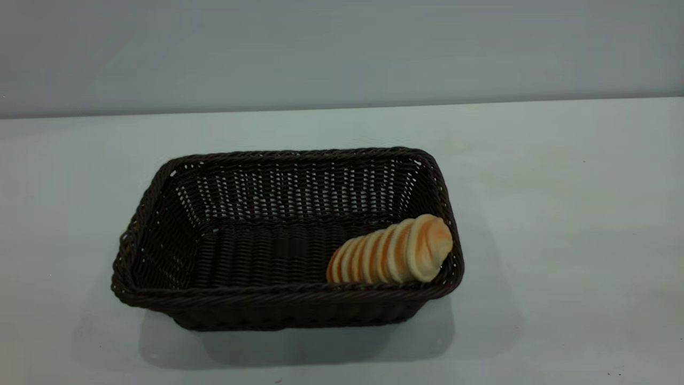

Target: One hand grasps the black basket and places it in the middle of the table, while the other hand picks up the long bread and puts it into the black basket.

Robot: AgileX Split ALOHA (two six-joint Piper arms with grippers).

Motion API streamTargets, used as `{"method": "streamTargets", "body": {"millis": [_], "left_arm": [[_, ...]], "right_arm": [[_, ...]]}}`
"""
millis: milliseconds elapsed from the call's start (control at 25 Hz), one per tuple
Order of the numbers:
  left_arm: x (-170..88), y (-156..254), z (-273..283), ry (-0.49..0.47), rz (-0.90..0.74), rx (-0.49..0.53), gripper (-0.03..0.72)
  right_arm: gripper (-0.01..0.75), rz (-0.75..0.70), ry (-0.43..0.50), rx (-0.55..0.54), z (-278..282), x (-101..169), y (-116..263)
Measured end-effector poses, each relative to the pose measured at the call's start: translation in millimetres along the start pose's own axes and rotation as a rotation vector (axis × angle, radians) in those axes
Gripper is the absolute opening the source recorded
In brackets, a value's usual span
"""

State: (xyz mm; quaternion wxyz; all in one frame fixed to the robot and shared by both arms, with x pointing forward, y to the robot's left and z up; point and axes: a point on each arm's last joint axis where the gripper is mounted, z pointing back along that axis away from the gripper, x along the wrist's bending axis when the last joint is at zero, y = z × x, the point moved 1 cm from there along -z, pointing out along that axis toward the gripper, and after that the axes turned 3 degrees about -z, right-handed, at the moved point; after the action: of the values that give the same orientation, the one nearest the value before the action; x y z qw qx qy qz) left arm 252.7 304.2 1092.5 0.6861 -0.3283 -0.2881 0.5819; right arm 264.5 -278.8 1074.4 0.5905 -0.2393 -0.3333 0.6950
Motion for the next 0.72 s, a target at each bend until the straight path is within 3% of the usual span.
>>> {"method": "streamTargets", "body": {"millis": [360, 720], "left_arm": [[1, 34, 4, 0.002, 0.020, -0.062, 0.482], [2, 40, 7, 0.000, 0.025, -0.053, 0.482]], "right_arm": [[0.544, 0.086, 0.016, -0.026, -11, -7, 29], [0.543, 0.036, 0.031, -0.104, -10, -8, 34]]}}
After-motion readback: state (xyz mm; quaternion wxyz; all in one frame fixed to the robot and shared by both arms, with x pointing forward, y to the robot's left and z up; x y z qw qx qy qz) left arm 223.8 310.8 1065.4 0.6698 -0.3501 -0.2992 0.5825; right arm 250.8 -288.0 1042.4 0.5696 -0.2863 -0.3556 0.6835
